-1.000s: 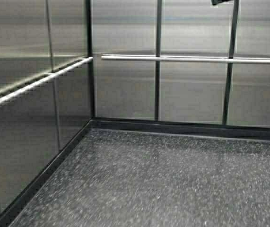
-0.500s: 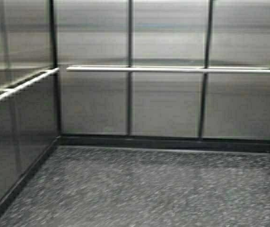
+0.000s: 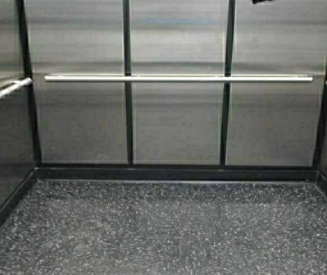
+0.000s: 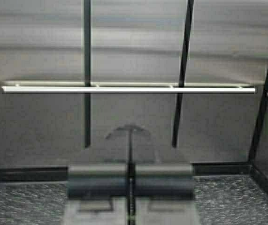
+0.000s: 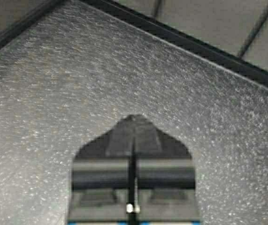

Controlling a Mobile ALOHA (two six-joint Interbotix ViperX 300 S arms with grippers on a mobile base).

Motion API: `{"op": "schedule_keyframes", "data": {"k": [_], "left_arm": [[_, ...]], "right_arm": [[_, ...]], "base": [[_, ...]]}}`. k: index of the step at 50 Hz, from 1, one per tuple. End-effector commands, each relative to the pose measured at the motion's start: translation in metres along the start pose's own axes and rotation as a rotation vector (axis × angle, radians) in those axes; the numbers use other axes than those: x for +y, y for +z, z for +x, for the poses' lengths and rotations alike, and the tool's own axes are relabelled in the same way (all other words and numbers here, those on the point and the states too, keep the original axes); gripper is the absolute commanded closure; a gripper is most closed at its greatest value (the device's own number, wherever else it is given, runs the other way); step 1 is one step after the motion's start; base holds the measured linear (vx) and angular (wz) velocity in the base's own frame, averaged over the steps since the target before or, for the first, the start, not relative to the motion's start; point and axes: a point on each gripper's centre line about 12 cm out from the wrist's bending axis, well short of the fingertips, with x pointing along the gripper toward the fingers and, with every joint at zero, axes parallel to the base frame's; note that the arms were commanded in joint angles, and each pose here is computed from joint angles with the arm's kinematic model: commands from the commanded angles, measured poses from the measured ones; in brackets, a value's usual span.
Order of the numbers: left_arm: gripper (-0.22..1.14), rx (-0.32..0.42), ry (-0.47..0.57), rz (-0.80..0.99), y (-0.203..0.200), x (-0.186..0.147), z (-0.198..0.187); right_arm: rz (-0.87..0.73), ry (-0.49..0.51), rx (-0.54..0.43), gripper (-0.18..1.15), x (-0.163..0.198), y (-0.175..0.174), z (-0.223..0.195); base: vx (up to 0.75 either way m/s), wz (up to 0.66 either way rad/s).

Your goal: Navigate to elevator, push the call button, then enter the elevator

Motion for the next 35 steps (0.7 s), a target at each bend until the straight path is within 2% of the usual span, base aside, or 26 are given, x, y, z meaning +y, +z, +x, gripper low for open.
{"op": "schedule_keyframes", "data": {"k": [1, 7, 10, 15, 26, 35], "left_arm": [[0.89, -0.060, -0.001, 0.012, 0.013, -0.002, -0.011], [0.89, -0.022, 0.005, 0.028, 0.006, 0.000, -0.005], [0.89, 0.021, 0.012, 0.026, -0.003, 0.002, 0.000], [0.89, 0.047, 0.015, 0.019, -0.008, 0.003, 0.005], [0.89, -0.032, -0.001, -0.004, 0.009, 0.001, 0.010], [0.89, 0.020, -0.005, -0.004, -0.003, 0.002, 0.015]], "right_arm": [[-0.006, 0.001, -0.107, 0.91, 0.002, 0.029, -0.021], [-0.008, -0.001, -0.095, 0.91, 0.001, 0.029, -0.015], [-0.009, 0.004, -0.064, 0.91, 0.002, 0.020, -0.008], [-0.005, 0.009, -0.038, 0.91, 0.005, 0.009, -0.010], [0.002, -0.016, -0.012, 0.91, 0.005, -0.001, -0.028], [-0.003, -0.033, 0.045, 0.91, 0.001, -0.010, -0.020]], "base": [[0.34, 0.06], [0.41, 0.05], [0.51, 0.11], [0.46, 0.09], [0.37, 0.04], [0.44, -0.16]]}}
